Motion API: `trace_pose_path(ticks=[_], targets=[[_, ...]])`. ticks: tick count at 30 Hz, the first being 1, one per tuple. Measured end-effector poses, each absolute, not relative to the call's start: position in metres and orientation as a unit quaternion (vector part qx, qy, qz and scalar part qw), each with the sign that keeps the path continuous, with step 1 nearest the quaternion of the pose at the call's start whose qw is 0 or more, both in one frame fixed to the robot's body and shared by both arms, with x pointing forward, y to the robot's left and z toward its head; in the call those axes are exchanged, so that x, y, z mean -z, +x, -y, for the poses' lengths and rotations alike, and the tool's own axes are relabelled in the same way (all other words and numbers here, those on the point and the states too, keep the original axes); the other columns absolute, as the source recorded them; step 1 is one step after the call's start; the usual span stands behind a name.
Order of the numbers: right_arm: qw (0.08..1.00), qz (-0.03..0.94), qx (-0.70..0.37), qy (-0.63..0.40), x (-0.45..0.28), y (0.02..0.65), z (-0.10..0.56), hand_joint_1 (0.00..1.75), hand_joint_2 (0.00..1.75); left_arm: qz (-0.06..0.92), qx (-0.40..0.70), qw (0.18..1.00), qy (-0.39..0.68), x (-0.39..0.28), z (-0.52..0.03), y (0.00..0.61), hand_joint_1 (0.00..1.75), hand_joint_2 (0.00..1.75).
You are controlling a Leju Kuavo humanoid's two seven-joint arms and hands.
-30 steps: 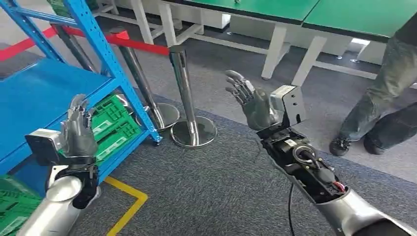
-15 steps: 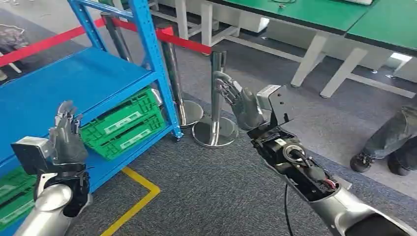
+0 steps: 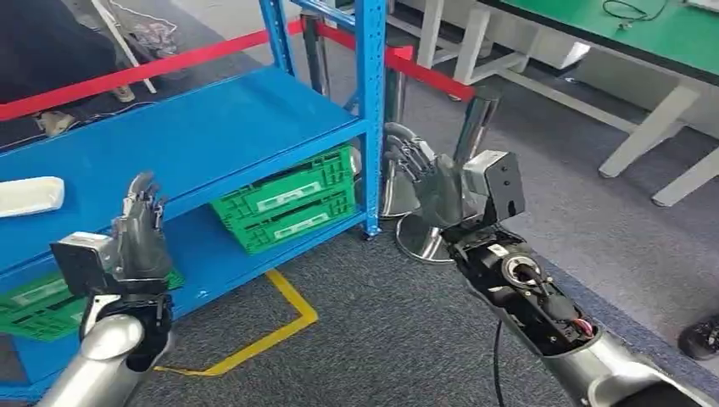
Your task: Take the parts from the cabinet and place them on the table.
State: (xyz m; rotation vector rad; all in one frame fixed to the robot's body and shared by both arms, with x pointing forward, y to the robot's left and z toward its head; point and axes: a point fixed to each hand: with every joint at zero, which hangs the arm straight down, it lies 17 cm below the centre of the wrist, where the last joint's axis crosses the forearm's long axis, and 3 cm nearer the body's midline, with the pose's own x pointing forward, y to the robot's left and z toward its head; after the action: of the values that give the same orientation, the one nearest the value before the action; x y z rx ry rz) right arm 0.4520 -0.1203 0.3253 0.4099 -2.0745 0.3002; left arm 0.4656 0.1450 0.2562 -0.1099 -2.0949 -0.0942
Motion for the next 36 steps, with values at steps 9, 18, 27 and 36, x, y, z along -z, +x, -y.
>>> trace_pose_path(ticks=[9, 18, 27, 36], targets=[[0.482, 0.85, -0.127, 0.17, -0.3222, 0.4526, 0.118, 0.0, 0.0, 0.867, 0.042, 0.495, -0.043, -0.2556, -0.1459, 0.4635, 0.0, 0.0], [0.48, 0.851, -0.127, 0.171, -0.3238, 0.4522, 0.1168, 0.0, 0.0, 0.87, 0.045, 0.489, -0.047, -0.261, -0.1437, 0.4613, 0.0, 0.0], [0.485, 0.848, -0.127, 0.171, -0.3191, 0.452, 0.1167, 0.0, 0.0, 0.869, 0.051, 0.49, -0.048, -0.2603, -0.1412, 0.4604, 0.0, 0.0], [0.482, 0.849, -0.128, 0.173, -0.3219, 0.4523, 0.1149, 0.0, 0.0, 0.869, 0.049, 0.491, -0.044, -0.2597, -0.145, 0.461, 0.0, 0.0]])
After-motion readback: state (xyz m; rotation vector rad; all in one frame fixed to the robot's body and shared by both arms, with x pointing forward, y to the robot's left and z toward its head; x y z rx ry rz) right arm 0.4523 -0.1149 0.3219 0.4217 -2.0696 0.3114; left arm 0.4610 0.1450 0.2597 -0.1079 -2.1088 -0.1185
